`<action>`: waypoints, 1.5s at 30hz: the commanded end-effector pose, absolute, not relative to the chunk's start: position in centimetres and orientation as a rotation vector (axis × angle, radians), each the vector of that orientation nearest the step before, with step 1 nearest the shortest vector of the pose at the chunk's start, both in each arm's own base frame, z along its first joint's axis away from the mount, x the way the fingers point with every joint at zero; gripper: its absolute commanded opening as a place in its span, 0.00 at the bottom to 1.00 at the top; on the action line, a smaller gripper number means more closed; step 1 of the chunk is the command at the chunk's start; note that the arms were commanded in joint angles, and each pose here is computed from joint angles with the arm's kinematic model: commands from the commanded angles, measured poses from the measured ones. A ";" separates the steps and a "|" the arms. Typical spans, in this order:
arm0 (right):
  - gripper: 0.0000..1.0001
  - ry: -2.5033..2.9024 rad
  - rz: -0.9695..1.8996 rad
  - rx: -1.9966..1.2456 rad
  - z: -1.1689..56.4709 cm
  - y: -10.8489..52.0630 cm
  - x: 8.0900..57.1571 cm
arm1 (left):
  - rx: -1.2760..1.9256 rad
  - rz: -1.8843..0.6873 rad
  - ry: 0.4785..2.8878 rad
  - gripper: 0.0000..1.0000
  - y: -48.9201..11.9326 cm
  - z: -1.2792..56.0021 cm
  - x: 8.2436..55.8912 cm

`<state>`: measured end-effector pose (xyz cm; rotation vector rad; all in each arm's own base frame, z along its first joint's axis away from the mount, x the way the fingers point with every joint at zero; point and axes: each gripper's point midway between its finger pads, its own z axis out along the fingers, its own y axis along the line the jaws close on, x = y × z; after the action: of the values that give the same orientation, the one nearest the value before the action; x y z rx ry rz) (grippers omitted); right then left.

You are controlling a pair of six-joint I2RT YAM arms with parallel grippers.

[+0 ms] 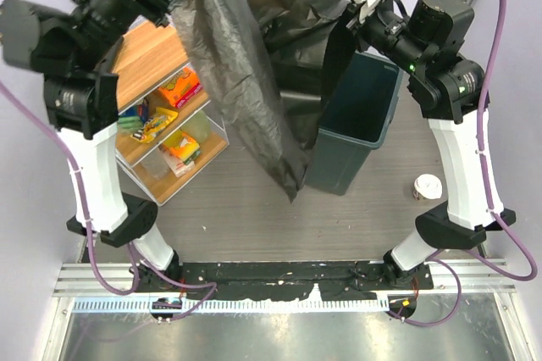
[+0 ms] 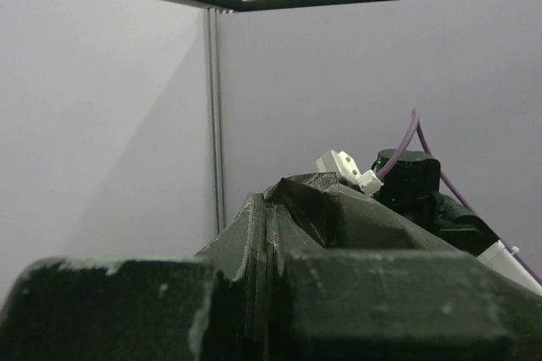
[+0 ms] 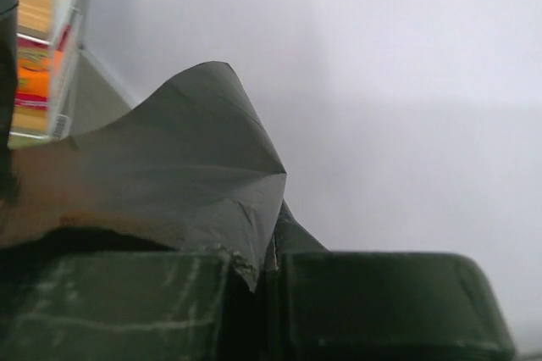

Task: Put the trash bags into the trash bin

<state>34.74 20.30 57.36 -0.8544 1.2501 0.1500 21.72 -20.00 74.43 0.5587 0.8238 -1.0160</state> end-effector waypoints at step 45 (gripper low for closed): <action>0.79 1.312 0.838 -0.838 56.5 20.5 21.9 | 0.441 -0.645 1.061 0.00 -27.3 66.6 34.4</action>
<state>22.04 18.12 56.22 -0.8294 1.3092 0.6315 34.35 -28.00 65.87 0.4404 1.1000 -0.7992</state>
